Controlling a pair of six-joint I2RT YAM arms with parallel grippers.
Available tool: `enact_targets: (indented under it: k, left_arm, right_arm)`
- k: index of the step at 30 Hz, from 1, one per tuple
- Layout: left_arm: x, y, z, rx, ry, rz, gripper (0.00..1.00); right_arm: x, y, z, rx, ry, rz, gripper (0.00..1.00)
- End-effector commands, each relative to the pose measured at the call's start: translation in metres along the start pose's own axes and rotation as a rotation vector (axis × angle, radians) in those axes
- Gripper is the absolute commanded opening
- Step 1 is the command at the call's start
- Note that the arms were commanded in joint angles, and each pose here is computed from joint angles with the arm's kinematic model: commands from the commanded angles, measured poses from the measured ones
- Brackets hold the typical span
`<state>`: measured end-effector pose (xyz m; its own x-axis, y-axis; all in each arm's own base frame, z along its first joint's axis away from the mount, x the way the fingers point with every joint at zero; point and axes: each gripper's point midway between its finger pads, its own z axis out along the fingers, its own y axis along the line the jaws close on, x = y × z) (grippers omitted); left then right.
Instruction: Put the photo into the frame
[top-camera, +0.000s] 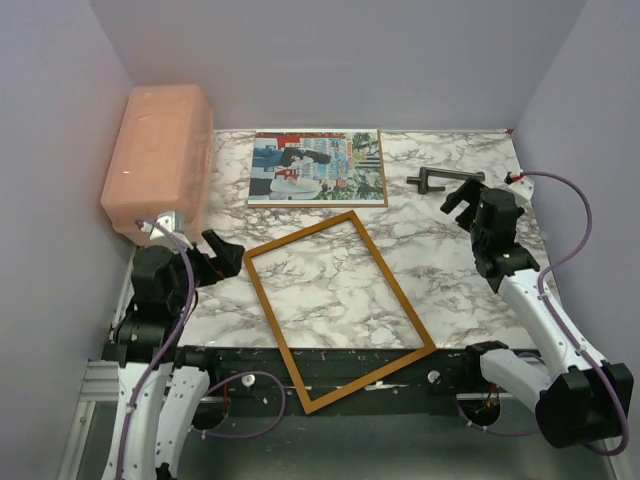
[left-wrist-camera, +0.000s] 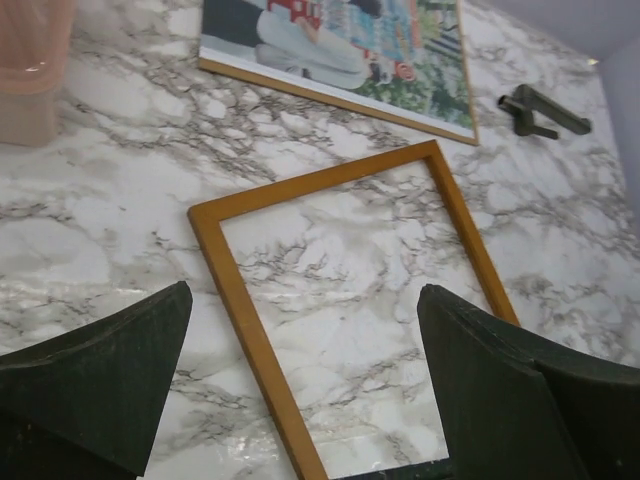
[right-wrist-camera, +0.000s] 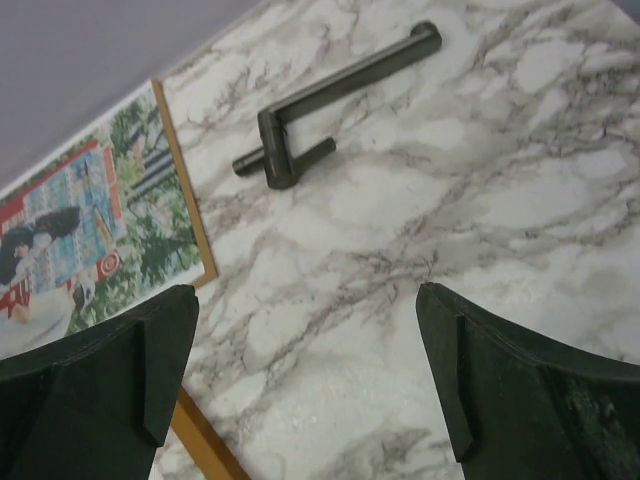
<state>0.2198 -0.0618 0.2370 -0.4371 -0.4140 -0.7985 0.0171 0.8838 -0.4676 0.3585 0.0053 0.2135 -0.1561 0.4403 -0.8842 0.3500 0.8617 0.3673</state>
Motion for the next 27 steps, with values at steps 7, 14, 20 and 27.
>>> enact_targets:
  k: [7,14,20,27]
  left_arm:
    - [0.037,-0.03,-0.062,0.186,0.007,-0.186,0.99]
    - [0.077,-0.023,-0.061,0.17,0.186,-0.205,0.99]
    - [0.104,-0.011,-0.051,0.122,0.371,-0.157,0.99]
    - [0.117,-0.009,-0.043,0.136,0.463,-0.131,0.99]
  right_arm:
    - [0.065,-0.02,-0.097,-0.015,0.441,0.066,1.0]
    - [0.082,-0.009,-0.126,-0.127,0.534,0.127,1.0]
    - [0.115,-0.013,-0.13,-0.107,0.704,0.088,1.0]
    - [0.117,-0.016,-0.134,-0.098,0.72,0.076,1.0]
